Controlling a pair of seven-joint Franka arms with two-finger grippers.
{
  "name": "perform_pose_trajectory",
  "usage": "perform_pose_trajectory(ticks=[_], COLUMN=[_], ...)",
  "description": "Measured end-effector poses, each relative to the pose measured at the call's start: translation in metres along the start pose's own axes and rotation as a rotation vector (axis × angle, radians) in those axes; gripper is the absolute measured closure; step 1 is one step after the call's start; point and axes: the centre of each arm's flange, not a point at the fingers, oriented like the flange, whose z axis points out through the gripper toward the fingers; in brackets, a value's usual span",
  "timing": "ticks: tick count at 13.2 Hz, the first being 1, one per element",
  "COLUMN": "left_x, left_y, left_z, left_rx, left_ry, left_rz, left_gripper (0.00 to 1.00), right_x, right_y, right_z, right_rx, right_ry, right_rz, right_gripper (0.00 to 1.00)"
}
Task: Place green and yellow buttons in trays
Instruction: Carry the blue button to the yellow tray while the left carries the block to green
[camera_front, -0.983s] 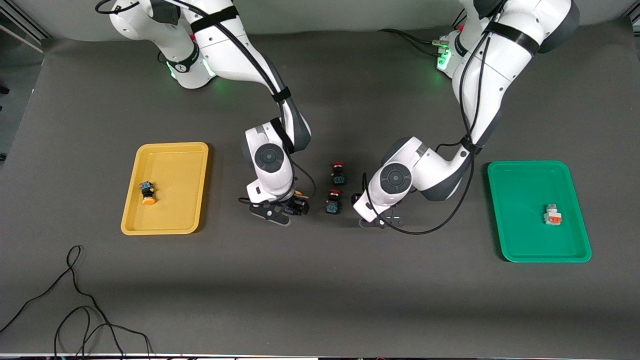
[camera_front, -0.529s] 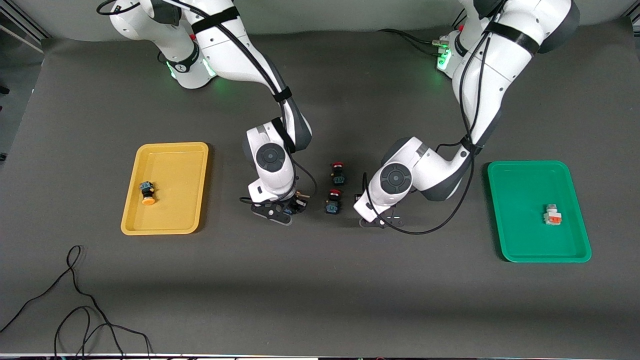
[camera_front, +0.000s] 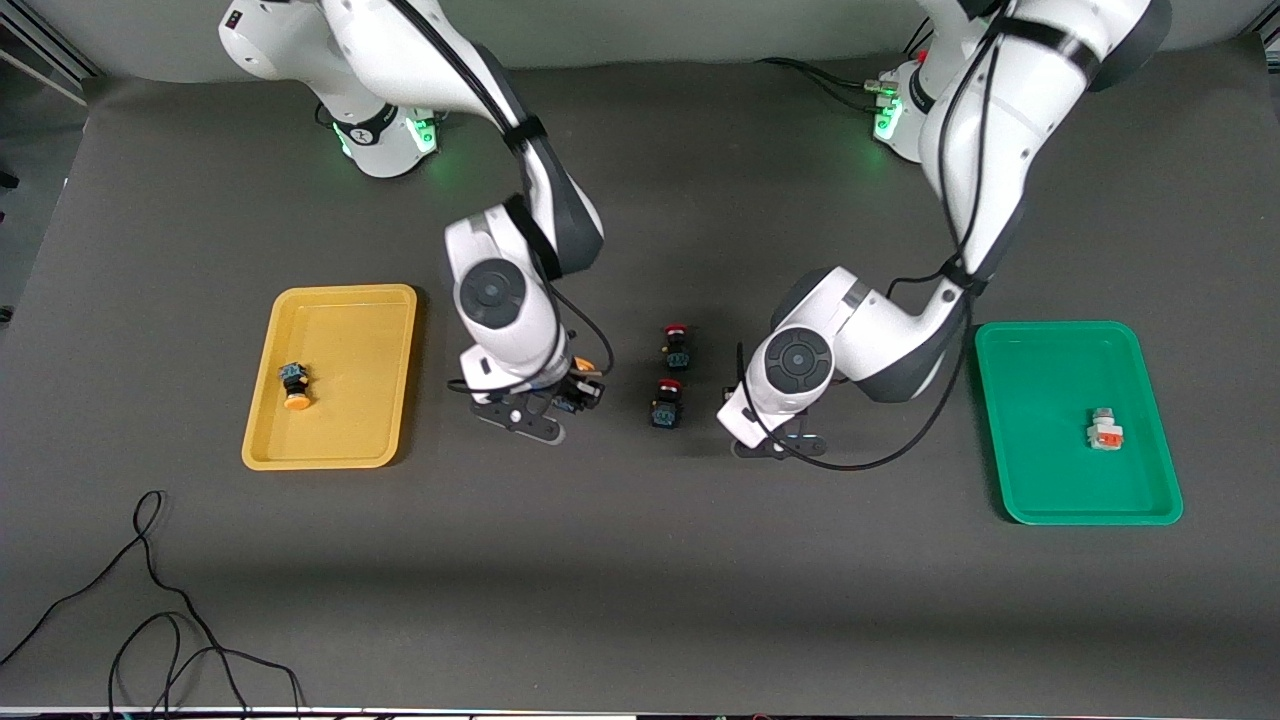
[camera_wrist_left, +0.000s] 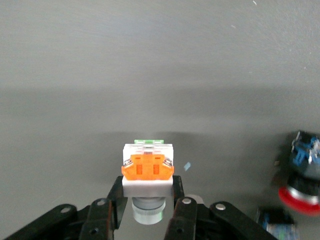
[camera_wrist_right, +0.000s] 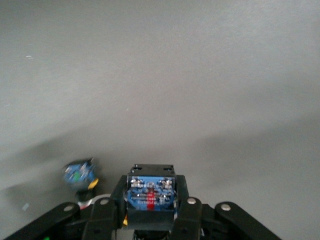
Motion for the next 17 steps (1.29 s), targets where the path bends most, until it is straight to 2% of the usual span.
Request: perform_pose_trajectory(ticks=[2,4,6,8,11,13,15,17], left_x=[-0.008,-0.020,-0.018,-0.001,0.026,0.036,0.045,0.058], left_y=[-0.021,-0.046,-0.083,-0.143,-0.266,-0.329,-0.373,-0.408], left_z=[-0.071,-0.140,-0.188,-0.216,-0.230,-0.222,-0.200,-0.160], left_rx=[0.081,0.131,0.136,0.102,0.029,0.000,-0.018,-0.039], left_ry=[-0.026,-0.039,-0.041,-0.035,-0.050,-0.069,-0.073,-0.044], left_rz=[-0.029,-0.050,-0.050,-0.044,-0.007,-0.002,0.019,0.034], left_gripper=[0.59,0.59,0.59,0.59,0.59,0.59,0.59,0.59], right_x=[0.006,0.021,0.052,0.086,0.109,0.114,0.109,0.095], right_y=[0.007,0.027,0.074,0.147,0.259,0.321,0.361,0.375], right_z=[-0.053,-0.084,-0.093,-0.097,-0.109,-0.111,-0.085,-0.037], right_rx=[-0.005,-0.019,-0.049,-0.074,-0.109,-0.082,-0.043,-0.041], right_ry=[-0.045,-0.067,-0.092,-0.115,-0.145,-0.140,-0.112,-0.056], right_rz=[-0.025,-0.097,-0.199,-0.283,-0.369,-0.401,-0.418,-0.433], right_gripper=[0.59,0.59,0.59,0.59,0.59,0.59,0.59,0.59])
